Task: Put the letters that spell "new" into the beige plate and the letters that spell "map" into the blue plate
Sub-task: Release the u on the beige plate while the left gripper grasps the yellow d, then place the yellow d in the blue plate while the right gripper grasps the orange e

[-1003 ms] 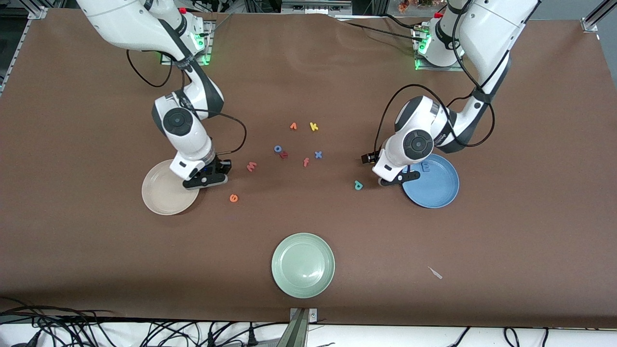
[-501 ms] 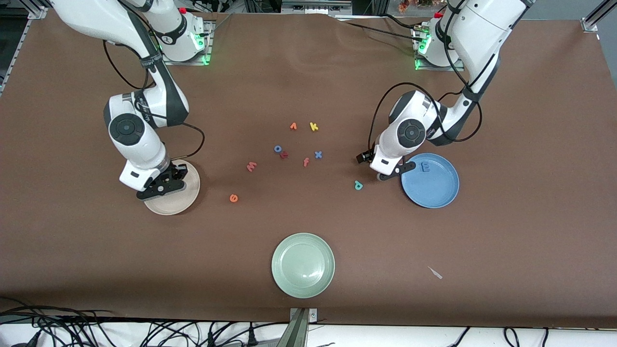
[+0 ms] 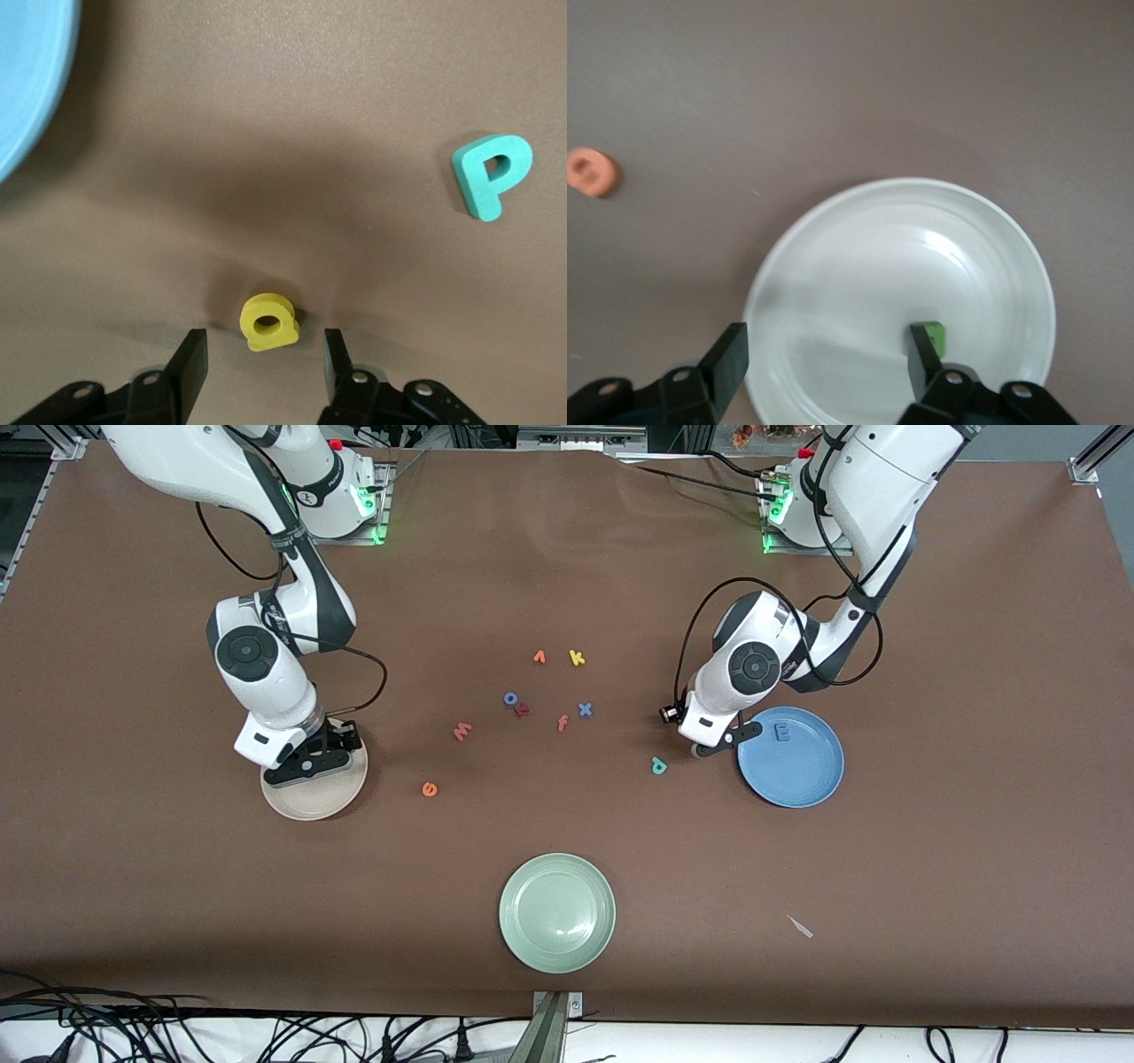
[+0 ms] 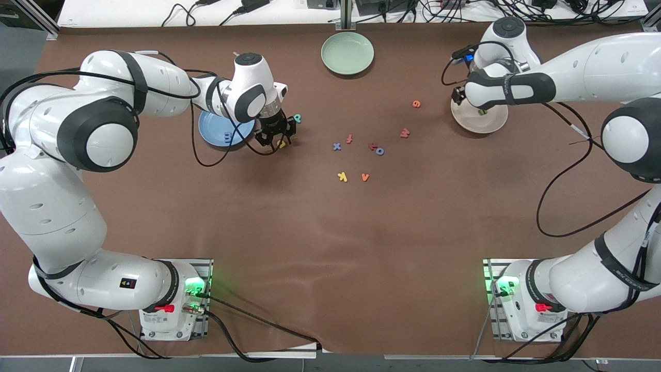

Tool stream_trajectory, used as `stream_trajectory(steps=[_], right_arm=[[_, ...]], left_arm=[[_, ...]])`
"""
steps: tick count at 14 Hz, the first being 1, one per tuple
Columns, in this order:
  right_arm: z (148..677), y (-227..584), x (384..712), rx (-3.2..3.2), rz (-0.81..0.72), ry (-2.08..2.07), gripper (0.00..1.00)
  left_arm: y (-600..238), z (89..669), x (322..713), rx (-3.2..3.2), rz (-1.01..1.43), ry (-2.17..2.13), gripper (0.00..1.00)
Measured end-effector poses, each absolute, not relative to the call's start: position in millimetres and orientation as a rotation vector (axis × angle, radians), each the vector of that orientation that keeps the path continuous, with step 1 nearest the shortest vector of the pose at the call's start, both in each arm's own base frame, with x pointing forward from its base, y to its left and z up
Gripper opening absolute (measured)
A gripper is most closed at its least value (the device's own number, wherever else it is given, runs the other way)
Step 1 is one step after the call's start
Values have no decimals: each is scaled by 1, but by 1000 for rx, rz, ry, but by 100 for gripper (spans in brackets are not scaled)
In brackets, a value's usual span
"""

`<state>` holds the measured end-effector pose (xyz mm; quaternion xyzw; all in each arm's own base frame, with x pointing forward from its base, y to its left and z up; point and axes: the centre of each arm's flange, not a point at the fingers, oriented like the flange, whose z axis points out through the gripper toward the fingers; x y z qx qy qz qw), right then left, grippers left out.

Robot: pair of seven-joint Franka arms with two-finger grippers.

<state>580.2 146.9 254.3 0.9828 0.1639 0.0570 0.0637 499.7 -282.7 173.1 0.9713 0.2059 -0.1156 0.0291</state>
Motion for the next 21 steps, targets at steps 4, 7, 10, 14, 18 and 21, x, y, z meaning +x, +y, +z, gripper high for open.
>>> stream_trajectory(steps=[4,7,10,14,18,21], right_arm=[[279,219,578,3032,197,339,82],[255,242,577,3071,216,247,82],[231,253,594,3100,241,154,81],[220,264,607,3124,279,89,80],[192,276,606,3157,314,68,77],[190,282,603,3158,310,72,73]], left_arm=[[-281,168,500,2990,-351,642,52],[-281,170,501,2989,-343,642,28],[-278,173,504,3054,-337,571,28],[-273,218,531,3170,-363,497,28],[-223,253,577,3237,-334,273,28],[-166,241,602,3235,-341,149,28]])
